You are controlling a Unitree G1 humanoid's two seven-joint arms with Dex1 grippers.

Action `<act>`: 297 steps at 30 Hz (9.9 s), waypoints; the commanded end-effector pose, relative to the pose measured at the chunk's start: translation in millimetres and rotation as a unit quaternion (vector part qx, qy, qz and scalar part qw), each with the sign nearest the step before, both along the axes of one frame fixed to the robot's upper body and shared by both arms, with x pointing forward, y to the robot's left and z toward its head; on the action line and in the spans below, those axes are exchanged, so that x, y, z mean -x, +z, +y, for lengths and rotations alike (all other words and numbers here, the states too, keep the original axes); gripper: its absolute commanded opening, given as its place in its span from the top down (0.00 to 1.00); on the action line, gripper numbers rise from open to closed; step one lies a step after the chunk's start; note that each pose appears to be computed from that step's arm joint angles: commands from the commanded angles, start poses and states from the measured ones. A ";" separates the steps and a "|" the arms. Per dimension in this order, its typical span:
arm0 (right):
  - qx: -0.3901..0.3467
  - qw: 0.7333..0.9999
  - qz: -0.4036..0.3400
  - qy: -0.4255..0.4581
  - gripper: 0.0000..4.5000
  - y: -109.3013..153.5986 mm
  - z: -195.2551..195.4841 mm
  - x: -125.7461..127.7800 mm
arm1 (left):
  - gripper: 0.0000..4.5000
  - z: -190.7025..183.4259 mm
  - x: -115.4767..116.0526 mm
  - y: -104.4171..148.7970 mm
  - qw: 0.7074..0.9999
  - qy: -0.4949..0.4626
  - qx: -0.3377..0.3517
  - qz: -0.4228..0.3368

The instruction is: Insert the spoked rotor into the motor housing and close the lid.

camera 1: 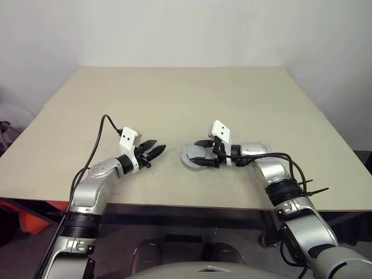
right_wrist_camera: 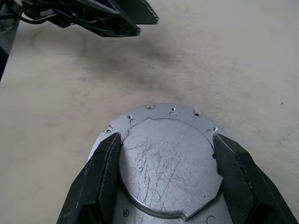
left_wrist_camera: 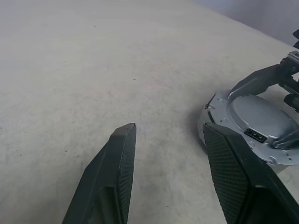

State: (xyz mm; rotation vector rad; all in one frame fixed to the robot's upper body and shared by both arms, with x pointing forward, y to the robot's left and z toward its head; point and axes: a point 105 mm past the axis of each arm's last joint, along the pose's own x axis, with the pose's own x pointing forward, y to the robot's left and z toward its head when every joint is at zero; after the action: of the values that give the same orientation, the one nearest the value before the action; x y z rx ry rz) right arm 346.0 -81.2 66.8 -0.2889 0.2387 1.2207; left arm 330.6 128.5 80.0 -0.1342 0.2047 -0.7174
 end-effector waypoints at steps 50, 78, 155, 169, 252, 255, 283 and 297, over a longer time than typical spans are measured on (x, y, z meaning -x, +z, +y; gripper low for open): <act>0.151 0.984 0.085 -0.050 0.33 -53.6 -44.9 4.5 | 0.47 -13.2 -5.0 18.4 1.000 0.000 0.028 -0.012; 0.124 0.988 0.091 -0.032 0.33 -44.3 -41.5 9.1 | 0.68 -62.6 -8.4 21.3 0.982 -0.051 0.165 0.076; -0.138 0.912 0.338 -0.187 0.01 49.6 -77.9 28.1 | 1.00 -92.0 -0.5 -23.3 0.960 -0.100 0.133 0.226; -0.106 0.878 0.395 -0.250 0.01 5.4 -86.5 33.0 | 1.00 -84.1 -3.3 -22.8 0.963 -0.090 0.130 0.220; -0.443 0.686 0.520 -0.251 0.57 59.4 -0.6 -40.3 | 1.00 5.4 -25.7 -1.7 0.944 0.101 0.270 0.158; -0.484 0.661 0.523 -0.238 0.57 69.6 1.5 -44.8 | 1.00 6.6 -26.1 0.2 0.942 0.103 0.280 0.156; -0.522 0.630 0.561 -0.129 0.57 120.8 60.5 -37.0 | 0.19 12.5 -7.8 76.3 0.757 0.033 0.628 0.178; -0.506 0.650 0.555 -0.116 0.57 121.9 64.6 -27.1 | 0.19 -39.3 -31.4 82.2 0.744 -0.036 0.623 0.240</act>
State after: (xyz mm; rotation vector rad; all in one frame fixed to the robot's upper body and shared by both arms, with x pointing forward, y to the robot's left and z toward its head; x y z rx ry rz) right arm 380.2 -27.0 164.6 1.4983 0.6241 0.8341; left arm 361.5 102.1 147.5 -1.6542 0.1914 -0.7038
